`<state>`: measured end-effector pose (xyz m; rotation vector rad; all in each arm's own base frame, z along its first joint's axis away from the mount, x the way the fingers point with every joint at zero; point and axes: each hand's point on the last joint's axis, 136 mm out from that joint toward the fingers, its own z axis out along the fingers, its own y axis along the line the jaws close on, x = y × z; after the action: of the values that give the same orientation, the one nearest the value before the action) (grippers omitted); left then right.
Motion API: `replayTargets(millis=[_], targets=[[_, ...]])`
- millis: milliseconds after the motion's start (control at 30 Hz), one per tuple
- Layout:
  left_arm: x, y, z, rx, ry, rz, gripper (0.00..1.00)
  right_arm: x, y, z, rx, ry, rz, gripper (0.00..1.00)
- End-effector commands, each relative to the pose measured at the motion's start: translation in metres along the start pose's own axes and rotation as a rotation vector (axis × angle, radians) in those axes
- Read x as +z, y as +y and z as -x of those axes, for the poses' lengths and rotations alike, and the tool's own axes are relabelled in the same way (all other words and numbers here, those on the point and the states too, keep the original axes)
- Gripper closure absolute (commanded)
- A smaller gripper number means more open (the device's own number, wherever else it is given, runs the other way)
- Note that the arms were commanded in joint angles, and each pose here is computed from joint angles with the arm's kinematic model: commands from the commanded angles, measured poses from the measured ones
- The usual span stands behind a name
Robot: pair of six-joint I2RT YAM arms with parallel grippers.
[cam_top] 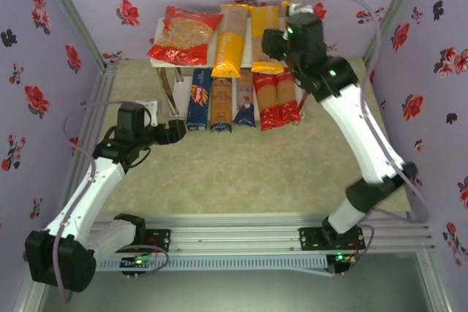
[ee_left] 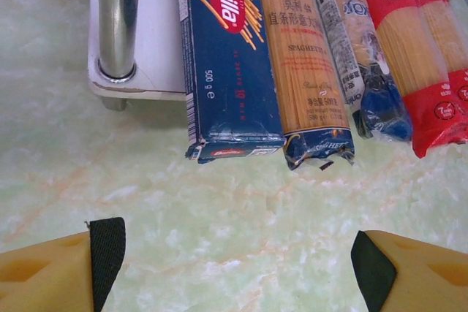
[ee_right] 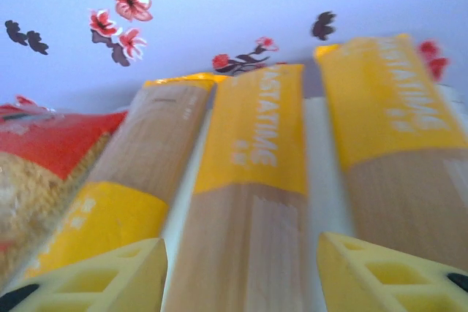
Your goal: Place and organize the pasta boxes and bags onto the shelf
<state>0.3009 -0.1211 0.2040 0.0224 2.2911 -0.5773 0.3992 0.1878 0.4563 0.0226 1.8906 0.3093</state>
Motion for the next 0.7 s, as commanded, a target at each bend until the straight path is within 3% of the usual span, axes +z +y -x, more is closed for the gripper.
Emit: replayTargets(millis=[0, 200, 333, 433, 533, 667], targets=[[0.001, 0.005, 0.008, -0.016, -0.041, 0.001, 0.02, -0.046, -0.038, 0.012, 0.004, -0.14, -0.079, 0.42], [0.008, 0.027, 0.023, -0.054, -0.056, 0.069, 0.0, -0.114, -0.136, -0.064, 0.02, -0.148, -0.335, 0.41], [0.003, 0.038, 0.041, -0.055, -0.145, 0.108, 0.0, -0.148, -0.183, -0.119, 0.069, -0.139, -0.458, 0.37], [-0.002, 0.041, 0.052, -0.062, -0.233, 0.122, 0.0, -0.158, -0.206, -0.158, 0.075, -0.104, -0.527, 0.36], [-0.009, 0.048, 0.06, -0.083, -0.334, 0.149, 0.0, -0.158, -0.222, -0.192, 0.076, -0.058, -0.59, 0.27], [-0.021, 0.065, 0.064, -0.111, -0.426, 0.232, 0.0, -0.149, -0.23, -0.215, 0.064, -0.021, -0.621, 0.26]])
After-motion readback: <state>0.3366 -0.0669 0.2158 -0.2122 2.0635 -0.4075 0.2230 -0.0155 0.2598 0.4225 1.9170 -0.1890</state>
